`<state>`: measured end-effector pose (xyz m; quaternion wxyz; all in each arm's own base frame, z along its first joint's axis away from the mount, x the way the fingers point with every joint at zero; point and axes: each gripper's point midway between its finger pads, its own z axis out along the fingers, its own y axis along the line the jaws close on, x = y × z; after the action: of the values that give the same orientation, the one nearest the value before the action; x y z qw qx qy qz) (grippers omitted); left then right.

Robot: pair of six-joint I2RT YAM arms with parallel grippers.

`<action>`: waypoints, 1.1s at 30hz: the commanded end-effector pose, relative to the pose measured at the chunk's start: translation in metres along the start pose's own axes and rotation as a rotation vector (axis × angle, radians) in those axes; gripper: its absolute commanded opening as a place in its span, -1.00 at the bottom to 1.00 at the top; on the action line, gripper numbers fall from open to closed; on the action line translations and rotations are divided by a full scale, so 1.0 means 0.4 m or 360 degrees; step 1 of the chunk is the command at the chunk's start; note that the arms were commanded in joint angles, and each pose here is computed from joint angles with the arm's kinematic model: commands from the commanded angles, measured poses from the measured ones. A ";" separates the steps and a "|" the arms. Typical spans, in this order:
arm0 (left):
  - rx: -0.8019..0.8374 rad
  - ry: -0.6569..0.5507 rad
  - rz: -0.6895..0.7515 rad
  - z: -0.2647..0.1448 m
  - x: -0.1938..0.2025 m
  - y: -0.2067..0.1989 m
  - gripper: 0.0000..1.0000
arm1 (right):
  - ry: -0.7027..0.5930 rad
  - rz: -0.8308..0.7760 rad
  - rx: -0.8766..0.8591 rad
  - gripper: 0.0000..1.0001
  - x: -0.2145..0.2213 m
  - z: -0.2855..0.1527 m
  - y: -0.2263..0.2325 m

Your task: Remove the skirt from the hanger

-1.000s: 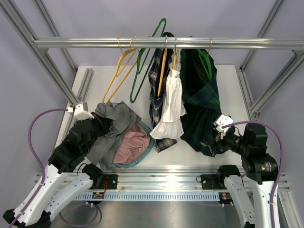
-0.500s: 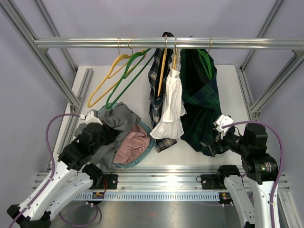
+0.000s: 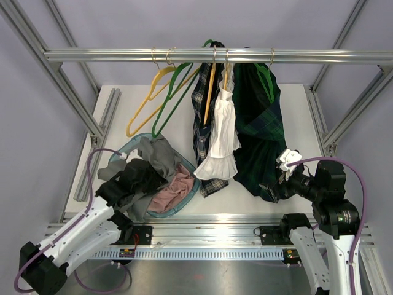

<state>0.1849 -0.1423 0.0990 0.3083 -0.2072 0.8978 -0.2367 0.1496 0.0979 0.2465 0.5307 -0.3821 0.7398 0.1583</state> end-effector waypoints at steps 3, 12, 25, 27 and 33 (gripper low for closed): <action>0.0082 0.0035 0.0041 0.015 0.010 -0.023 -0.40 | -0.0039 -0.0032 0.0038 0.99 -0.015 -0.002 -0.012; 0.0217 -0.0107 0.0186 -0.113 -0.069 -0.088 0.88 | -0.0044 -0.0033 0.0038 0.99 -0.019 -0.002 -0.013; 0.0267 0.0015 0.0065 -0.239 -0.046 -0.096 0.98 | -0.0047 -0.0022 0.0045 0.99 -0.023 -0.003 -0.015; 0.0311 -0.0019 0.0071 -0.276 -0.060 -0.107 0.98 | -0.0045 -0.0020 0.0054 0.99 -0.024 -0.004 -0.018; 0.0532 -0.0006 0.0279 -0.350 -0.065 -0.167 0.98 | -0.0040 -0.0004 0.0101 0.99 -0.030 -0.010 -0.029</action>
<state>0.1378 -0.1313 0.2220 0.3508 -0.1337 0.8699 -0.3198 0.1501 0.0968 0.2461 0.5302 -0.3773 0.7430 0.1566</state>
